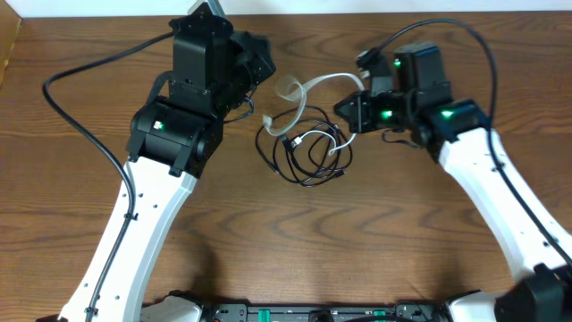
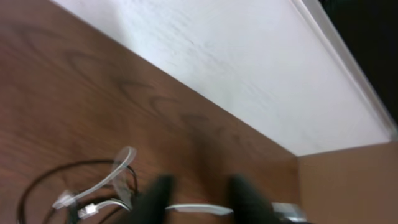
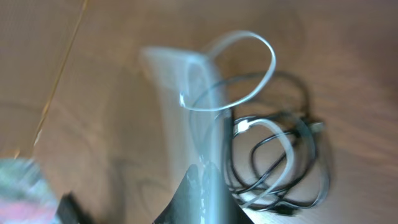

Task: Untangle cables
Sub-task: 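Carry the white cable to the right table edge and release it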

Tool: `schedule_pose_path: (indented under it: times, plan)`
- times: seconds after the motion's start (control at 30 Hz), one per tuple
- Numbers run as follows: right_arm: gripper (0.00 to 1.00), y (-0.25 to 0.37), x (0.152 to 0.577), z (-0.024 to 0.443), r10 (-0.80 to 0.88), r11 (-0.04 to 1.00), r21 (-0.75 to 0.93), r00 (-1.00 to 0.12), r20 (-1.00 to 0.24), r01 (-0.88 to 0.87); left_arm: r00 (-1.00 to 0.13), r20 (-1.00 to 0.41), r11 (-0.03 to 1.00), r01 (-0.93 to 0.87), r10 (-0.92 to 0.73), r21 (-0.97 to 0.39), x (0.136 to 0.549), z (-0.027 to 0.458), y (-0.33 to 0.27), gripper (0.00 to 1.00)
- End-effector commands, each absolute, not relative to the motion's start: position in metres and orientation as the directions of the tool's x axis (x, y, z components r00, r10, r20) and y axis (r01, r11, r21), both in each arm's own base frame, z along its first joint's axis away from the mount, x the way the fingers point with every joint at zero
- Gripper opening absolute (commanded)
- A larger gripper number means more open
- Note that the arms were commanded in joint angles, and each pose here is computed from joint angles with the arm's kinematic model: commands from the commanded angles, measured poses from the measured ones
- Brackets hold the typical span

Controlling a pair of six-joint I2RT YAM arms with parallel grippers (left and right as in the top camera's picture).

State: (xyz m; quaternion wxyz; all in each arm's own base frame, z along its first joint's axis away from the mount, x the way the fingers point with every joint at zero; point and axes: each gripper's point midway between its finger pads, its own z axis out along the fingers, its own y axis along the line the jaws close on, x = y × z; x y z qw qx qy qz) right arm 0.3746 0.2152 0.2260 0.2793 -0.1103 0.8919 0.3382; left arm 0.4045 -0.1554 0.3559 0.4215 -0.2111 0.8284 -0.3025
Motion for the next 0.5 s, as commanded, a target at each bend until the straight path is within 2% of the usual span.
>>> schedule_pose_path:
  times: [0.0, 0.03, 0.13, 0.27, 0.37, 0.4, 0.47]
  plan:
    - [0.01, 0.19, 0.388, 0.314, 0.071, 0.778, 0.457, -0.663, -0.746, -0.431, -0.546, -0.655, 0.802, -0.052, -0.522, -0.595, 0.407, 0.356, -0.149, 0.55]
    - [0.01, 0.184, 0.389, 0.333, 0.089, 0.778, 0.448, -0.629, -0.773, -0.441, -0.547, -0.66, 0.806, -0.047, -0.515, -0.59, 0.407, 0.355, -0.149, 0.6]
    - [0.01, 0.156, 0.396, 0.383, 0.181, 0.808, 0.431, -0.527, -0.83, -0.401, -0.553, -0.666, 0.816, -0.044, -0.5, -0.576, 0.407, 0.352, -0.149, 0.63]
    - [0.01, 0.113, 0.411, 0.415, 0.245, 0.864, 0.391, -0.415, -0.876, -0.316, -0.578, -0.652, 0.824, -0.065, -0.491, -0.563, 0.408, 0.341, -0.15, 0.64]
    - [0.01, 0.044, 0.433, 0.429, 0.309, 0.927, 0.354, -0.286, -0.907, -0.121, -0.602, -0.636, 0.831, -0.086, -0.482, -0.549, 0.411, 0.328, -0.151, 0.63]
    - [0.01, 0.004, 0.441, 0.434, 0.327, 0.942, 0.334, -0.215, -0.92, 0.005, -0.608, -0.632, 0.834, -0.091, -0.48, -0.545, 0.413, 0.323, -0.152, 0.64]
    - [0.01, -0.035, 0.448, 0.437, 0.336, 0.94, 0.323, -0.147, -0.93, 0.107, -0.616, -0.627, 0.836, -0.097, -0.477, -0.54, 0.415, 0.318, -0.152, 0.63]
